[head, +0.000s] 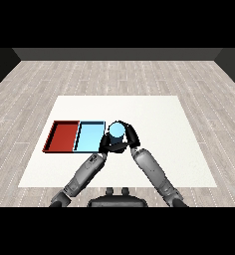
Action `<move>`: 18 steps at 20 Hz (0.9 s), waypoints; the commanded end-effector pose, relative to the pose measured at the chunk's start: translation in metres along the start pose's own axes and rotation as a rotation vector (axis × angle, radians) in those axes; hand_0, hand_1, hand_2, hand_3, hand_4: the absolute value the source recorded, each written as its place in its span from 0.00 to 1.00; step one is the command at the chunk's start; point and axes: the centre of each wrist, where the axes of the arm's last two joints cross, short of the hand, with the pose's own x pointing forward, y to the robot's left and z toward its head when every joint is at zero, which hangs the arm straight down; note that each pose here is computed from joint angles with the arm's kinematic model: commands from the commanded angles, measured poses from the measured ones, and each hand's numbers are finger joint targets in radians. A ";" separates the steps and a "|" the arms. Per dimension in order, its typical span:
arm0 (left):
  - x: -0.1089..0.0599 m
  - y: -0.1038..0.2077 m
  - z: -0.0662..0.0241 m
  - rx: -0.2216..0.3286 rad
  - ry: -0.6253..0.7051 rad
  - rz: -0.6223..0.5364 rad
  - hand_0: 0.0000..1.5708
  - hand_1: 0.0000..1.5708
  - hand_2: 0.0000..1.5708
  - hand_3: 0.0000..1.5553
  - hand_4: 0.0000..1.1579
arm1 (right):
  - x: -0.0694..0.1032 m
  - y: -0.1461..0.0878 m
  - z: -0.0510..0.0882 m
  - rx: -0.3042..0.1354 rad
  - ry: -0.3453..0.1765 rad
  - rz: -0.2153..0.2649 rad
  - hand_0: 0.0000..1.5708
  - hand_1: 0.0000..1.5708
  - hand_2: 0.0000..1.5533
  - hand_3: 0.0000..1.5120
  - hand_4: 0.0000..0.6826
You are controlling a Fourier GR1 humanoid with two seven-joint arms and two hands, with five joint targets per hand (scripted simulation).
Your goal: Pick the blue can and put it in the blue box
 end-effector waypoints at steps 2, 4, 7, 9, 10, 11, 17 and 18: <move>0.000 0.001 -0.0031 0.032 -0.028 -0.001 1.00 1.00 1.00 0.96 0.97 | -0.005 -0.001 0.001 0.006 0.021 0.012 0.00 0.00 0.00 0.00 0.00; 0.009 -0.007 0.0084 0.042 -0.024 -0.013 1.00 1.00 1.00 0.96 0.97 | -0.005 -0.001 0.001 0.006 0.021 0.013 0.00 0.00 0.00 0.00 0.00; -0.003 0.013 -0.0032 0.053 -0.055 -0.006 1.00 1.00 1.00 0.96 0.97 | -0.017 -0.008 0.002 0.039 0.009 0.052 0.00 0.00 0.00 0.00 0.00; 0.009 0.001 0.0074 0.040 -0.061 -0.020 1.00 1.00 1.00 0.96 0.98 | -0.017 -0.006 0.001 0.069 0.003 0.052 0.00 0.00 0.00 0.00 0.00; 0.009 0.011 -0.0177 0.045 -0.047 -0.034 1.00 1.00 1.00 0.96 0.98 | -0.009 -0.016 -0.001 0.036 0.007 0.036 0.00 0.00 0.00 0.00 0.00; -0.001 0.011 -0.0029 0.049 -0.042 -0.042 1.00 1.00 1.00 0.96 0.98 | -0.012 -0.012 -0.009 0.022 0.011 -0.007 0.00 0.00 0.00 0.00 0.00; -0.028 0.029 0.0055 0.078 -0.033 -0.075 1.00 1.00 1.00 0.96 0.98 | 0.007 -0.049 0.002 -0.114 -0.018 -0.090 0.00 0.00 0.00 0.00 0.00; -0.007 0.038 -0.0138 0.091 -0.028 -0.092 1.00 1.00 1.00 0.95 0.98 | -0.015 -0.063 0.019 -0.147 -0.013 -0.076 0.00 0.00 0.00 0.00 0.00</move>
